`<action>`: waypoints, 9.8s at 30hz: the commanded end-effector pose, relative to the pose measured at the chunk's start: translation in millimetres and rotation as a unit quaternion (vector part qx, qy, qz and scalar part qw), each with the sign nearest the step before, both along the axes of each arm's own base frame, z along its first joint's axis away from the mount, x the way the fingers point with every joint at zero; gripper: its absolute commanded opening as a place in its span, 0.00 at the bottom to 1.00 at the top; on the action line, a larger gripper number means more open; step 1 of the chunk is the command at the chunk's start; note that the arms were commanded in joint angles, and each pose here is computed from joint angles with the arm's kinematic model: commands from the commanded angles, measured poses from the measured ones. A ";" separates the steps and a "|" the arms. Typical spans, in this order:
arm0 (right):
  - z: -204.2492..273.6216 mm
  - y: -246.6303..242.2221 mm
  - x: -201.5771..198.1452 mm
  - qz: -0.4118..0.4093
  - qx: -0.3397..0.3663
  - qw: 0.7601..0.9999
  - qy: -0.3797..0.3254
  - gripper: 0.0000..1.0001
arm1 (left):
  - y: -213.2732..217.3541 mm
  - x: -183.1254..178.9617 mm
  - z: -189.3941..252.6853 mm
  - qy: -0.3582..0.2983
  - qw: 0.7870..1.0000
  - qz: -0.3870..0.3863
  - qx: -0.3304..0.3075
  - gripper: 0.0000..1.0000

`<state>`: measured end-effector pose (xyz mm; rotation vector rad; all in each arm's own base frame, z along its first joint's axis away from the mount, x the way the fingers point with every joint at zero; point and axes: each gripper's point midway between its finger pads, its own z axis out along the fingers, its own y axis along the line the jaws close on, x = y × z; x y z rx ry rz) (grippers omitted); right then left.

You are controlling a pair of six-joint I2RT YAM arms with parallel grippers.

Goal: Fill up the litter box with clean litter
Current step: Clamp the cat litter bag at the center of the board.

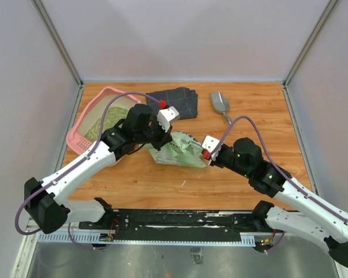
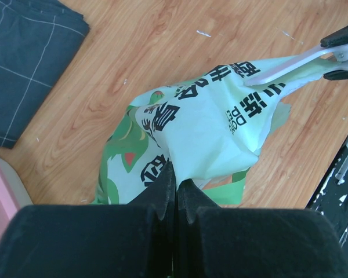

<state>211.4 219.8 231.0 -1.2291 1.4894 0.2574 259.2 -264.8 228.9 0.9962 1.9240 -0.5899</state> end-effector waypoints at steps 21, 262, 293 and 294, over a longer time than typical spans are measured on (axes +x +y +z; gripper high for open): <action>-25.2 2.2 7.0 -0.003 -0.052 0.999 0.010 0.01 | -13.5 1.7 66.7 -0.099 0.991 -0.039 -0.075 0.24; -48.1 -0.7 17.6 -0.010 0.020 0.977 -0.213 0.01 | -9.8 -35.1 -11.0 -0.318 0.928 -0.087 0.173 0.31; 4.4 25.9 -6.3 0.117 -0.004 0.965 -0.236 0.01 | -28.7 -38.9 47.5 -0.229 0.970 -0.070 0.038 0.00; 3.8 27.1 -6.5 0.120 -0.006 0.965 -0.235 0.01 | -28.9 -38.1 46.8 -0.228 0.970 -0.070 0.039 0.00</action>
